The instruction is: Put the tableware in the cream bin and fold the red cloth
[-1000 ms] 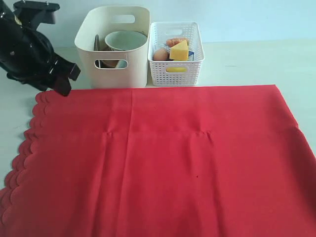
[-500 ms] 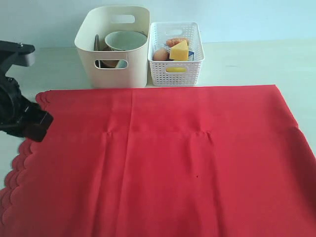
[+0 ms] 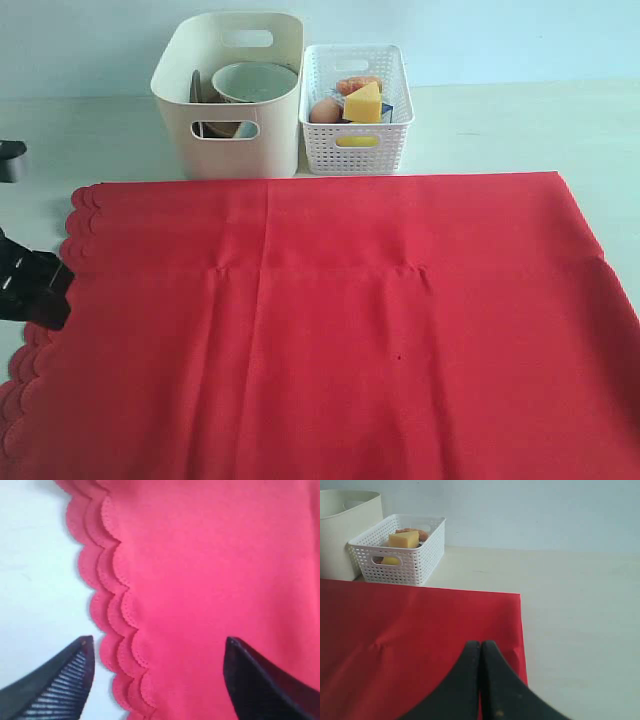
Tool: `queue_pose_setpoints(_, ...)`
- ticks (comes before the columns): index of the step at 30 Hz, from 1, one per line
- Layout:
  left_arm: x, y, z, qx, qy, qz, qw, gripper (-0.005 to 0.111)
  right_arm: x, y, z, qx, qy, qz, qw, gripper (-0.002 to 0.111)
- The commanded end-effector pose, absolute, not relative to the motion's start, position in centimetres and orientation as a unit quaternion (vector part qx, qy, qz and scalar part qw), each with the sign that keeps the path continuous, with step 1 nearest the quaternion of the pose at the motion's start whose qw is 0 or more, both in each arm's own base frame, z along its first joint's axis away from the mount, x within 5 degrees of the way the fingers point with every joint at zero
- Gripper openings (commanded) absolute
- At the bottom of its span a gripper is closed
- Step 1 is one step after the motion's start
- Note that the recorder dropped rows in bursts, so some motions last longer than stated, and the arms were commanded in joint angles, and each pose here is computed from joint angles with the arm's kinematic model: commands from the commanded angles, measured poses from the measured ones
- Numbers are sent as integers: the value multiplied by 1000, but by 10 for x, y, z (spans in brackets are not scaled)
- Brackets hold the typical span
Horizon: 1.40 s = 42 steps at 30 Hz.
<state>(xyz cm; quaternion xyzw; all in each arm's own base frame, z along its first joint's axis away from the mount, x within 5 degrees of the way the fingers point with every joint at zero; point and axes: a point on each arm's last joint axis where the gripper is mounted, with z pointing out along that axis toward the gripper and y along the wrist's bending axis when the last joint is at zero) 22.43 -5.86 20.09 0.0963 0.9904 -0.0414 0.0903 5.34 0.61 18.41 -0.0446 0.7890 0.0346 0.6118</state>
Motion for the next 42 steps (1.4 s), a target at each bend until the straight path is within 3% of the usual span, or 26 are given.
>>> queue_pose_setpoints(1,232,-44,192,47,994,-61,80,70,54,6,184,-42,785,33,617,0)
queue_pose_setpoints(10,254,-31,174,10,988,-138,68,70,54,6,184,-42,785,33,617,0)
queue_pose_setpoints(26,299,-14,146,6,988,-141,55,70,54,6,184,-42,785,33,617,0)
queue_pose_setpoints(42,310,-14,117,5,989,-144,15,70,54,6,184,-42,785,33,617,0)
